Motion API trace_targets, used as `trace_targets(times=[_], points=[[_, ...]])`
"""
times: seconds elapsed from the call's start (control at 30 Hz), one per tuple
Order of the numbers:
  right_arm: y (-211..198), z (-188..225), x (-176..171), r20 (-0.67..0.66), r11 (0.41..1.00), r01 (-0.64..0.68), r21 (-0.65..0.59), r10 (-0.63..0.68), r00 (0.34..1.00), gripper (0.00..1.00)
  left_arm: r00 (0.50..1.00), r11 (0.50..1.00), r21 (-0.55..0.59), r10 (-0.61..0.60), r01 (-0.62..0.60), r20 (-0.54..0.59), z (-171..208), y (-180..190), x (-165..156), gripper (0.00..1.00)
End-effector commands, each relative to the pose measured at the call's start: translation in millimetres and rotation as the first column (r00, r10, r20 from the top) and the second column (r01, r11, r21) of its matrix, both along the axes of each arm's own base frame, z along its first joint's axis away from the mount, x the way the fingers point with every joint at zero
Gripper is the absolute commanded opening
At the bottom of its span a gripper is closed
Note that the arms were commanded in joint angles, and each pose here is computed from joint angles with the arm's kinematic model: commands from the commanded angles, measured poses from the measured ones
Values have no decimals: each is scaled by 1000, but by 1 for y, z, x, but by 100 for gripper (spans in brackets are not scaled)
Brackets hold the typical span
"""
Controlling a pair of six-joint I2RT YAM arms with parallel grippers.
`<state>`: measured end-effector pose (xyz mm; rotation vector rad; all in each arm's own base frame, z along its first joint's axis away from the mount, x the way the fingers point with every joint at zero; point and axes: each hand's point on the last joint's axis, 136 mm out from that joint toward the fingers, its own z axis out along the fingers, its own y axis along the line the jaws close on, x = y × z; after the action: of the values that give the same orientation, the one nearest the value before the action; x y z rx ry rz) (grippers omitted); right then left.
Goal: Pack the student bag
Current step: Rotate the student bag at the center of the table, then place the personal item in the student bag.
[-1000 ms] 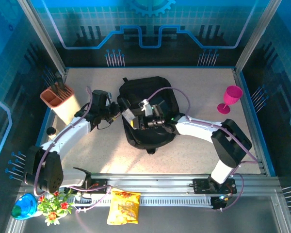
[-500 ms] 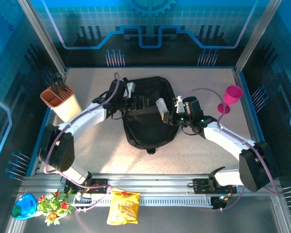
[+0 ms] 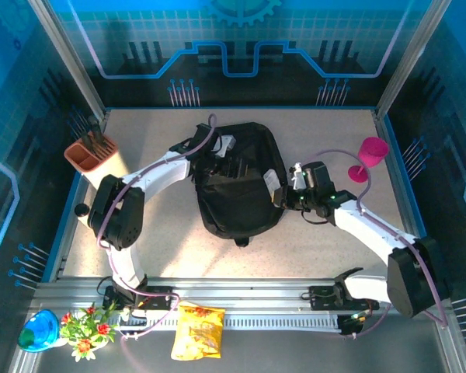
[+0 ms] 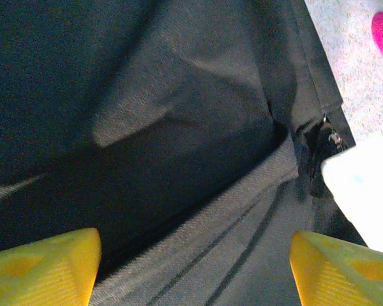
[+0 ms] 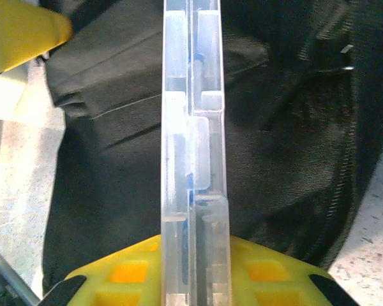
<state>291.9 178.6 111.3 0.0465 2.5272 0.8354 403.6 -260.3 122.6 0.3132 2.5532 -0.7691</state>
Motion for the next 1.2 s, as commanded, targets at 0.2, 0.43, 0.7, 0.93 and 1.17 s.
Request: trace_targets(times=[0.2,0.43,0.7,0.93,1.17], points=[[-25,-32,30,-100,995,72,-71,-79,992,19,988,989,-10,-148,147,-35,-6,-24,-38,56],[-34,-17,75,-48,992,111,-58,-114,992,19,976,976,20,-217,218,-21,-18,-42,-64,42],[-1,44,63,36,990,-12,137,7,999,18,980,980,48,-196,193,47,-33,-37,-63,33],[34,40,36,-75,958,-71,277,95,993,19,972,983,17,-186,185,143,-33,-36,-64,32],[61,20,17,-179,945,-113,307,174,968,19,970,980,29,-197,195,141,-42,-33,-68,34]])
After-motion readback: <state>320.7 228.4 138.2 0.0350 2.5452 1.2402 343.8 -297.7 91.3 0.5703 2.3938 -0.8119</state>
